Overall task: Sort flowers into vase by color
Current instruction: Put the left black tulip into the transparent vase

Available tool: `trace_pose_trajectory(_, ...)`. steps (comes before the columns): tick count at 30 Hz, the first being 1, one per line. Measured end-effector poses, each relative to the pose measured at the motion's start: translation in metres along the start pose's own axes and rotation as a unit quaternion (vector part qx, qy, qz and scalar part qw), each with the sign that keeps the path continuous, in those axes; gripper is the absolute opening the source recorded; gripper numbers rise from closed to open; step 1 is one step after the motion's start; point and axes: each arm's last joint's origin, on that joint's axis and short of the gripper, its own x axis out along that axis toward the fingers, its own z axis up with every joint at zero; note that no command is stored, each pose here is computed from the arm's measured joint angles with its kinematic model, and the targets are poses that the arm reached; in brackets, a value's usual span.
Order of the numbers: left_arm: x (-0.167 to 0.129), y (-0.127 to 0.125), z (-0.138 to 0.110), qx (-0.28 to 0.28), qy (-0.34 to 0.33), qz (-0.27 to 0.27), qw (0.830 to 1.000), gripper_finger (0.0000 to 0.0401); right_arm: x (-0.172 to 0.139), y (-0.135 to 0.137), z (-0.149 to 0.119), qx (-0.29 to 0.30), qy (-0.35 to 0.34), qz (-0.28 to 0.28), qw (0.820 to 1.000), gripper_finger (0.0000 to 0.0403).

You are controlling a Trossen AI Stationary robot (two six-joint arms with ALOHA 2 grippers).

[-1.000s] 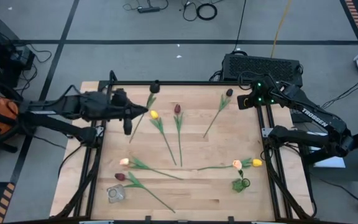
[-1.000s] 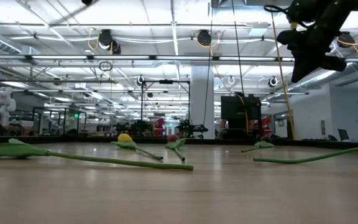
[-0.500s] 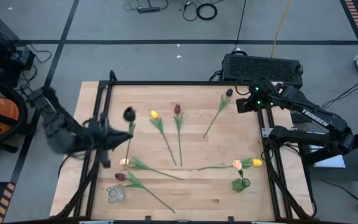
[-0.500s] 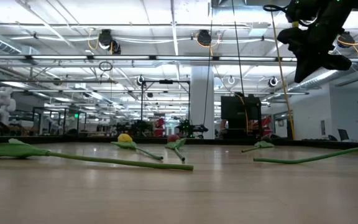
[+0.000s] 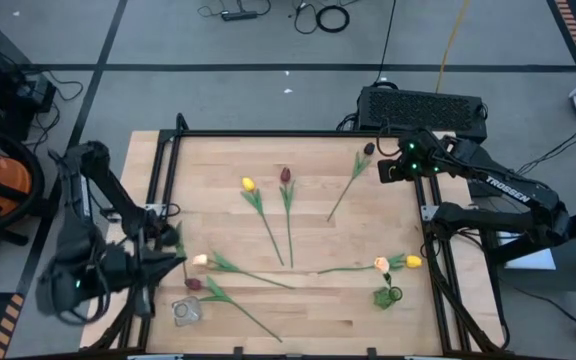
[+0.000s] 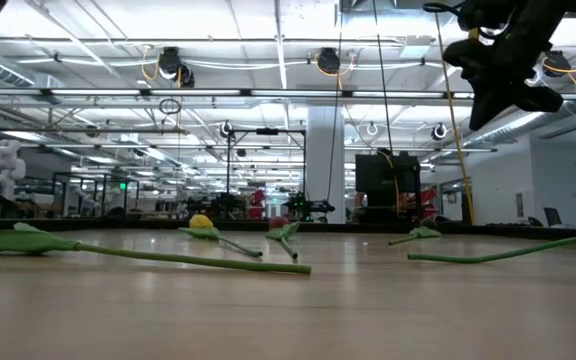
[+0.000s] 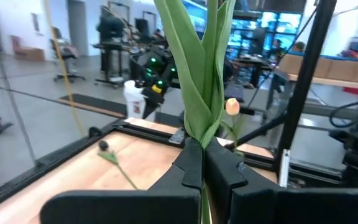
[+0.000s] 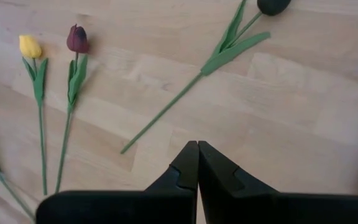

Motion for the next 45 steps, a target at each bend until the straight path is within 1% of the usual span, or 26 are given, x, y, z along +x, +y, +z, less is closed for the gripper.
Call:
trace_pose_trajectory(3, -0.011, -0.011, -0.011, 0.001, 0.0, -0.013, 1.0, 0.0003, 0.0, 0.001, -0.001, 0.003, 0.001, 0.003, 1.0, 0.0)
trace_pose_trajectory(7, -0.019, -0.022, -0.023, -0.003, 0.001, -0.026, 1.0, 0.0003, 0.0, 0.003, -0.003, 0.008, 0.004, 0.005, 1.0, 0.0)
trace_pose_trajectory(9, -0.021, -0.026, -0.028, 0.007, 0.001, -0.029, 1.0, 0.0003, 0.0, 0.004, -0.004, 0.012, 0.006, 0.007, 1.0, 0.0)
trace_pose_trajectory(13, -0.022, -0.03, -0.039, 0.044, 0.0, -0.031, 0.999, 0.0003, 0.0, 0.007, -0.006, 0.013, 0.011, 0.011, 1.0, 0.0)
trace_pose_trajectory(15, -0.023, -0.029, -0.046, 0.057, 0.0, -0.032, 0.998, 0.0003, 0.0, 0.008, -0.007, 0.011, 0.013, 0.013, 1.0, 0.0)
trace_pose_trajectory(17, -0.025, -0.025, -0.053, 0.059, 0.0, -0.036, 0.998, 0.0003, 0.0, 0.009, -0.009, 0.006, 0.016, 0.015, 1.0, 0.0)
trace_pose_trajectory(23, -0.031, -0.005, -0.069, 0.021, 0.003, -0.051, 0.998, 0.0003, 0.0, 0.013, -0.012, 0.009, 0.021, 0.024, 0.999, 0.0)
trace_pose_trajectory(25, -0.032, -0.001, -0.07, 0.004, 0.005, -0.054, 0.999, 0.0003, 0.0, 0.015, -0.013, 0.011, 0.021, 0.027, 0.999, 0.0)
trace_pose_trajectory(30, -0.035, 0.003, -0.069, 0.01, 0.006, -0.061, 0.998, 0.0003, 0.0, 0.018, -0.014, 0.004, 0.017, 0.038, 0.999, 0.0)
trace_pose_trajectory(32, -0.036, 0.008, -0.065, 0.008, 0.009, -0.066, 0.998, 0.0003, 0.0, 0.019, -0.014, 0.003, 0.015, 0.041, 0.999, 0.0)
trace_pose_trajectory(34, -0.038, 0.012, -0.059, -0.006, 0.01, -0.071, 0.997, 0.0003, 0.0, 0.02, -0.013, 0.002, 0.012, 0.044, 0.999, 0.0)
trace_pose_trajectory(39, -0.034, 0.023, -0.047, 0.001, 0.009, -0.068, 0.998, 0.0003, 0.0, 0.021, -0.011, 0.004, -0.002, 0.047, 0.999, 0.0)
trace_pose_trajectory(45, -0.036, 0.027, -0.045, 0.0, 0.036, -0.084, 0.996, 0.0003, 0.0, 0.022, -0.011, 0.014, -0.005, 0.048, 0.999, 0.0)
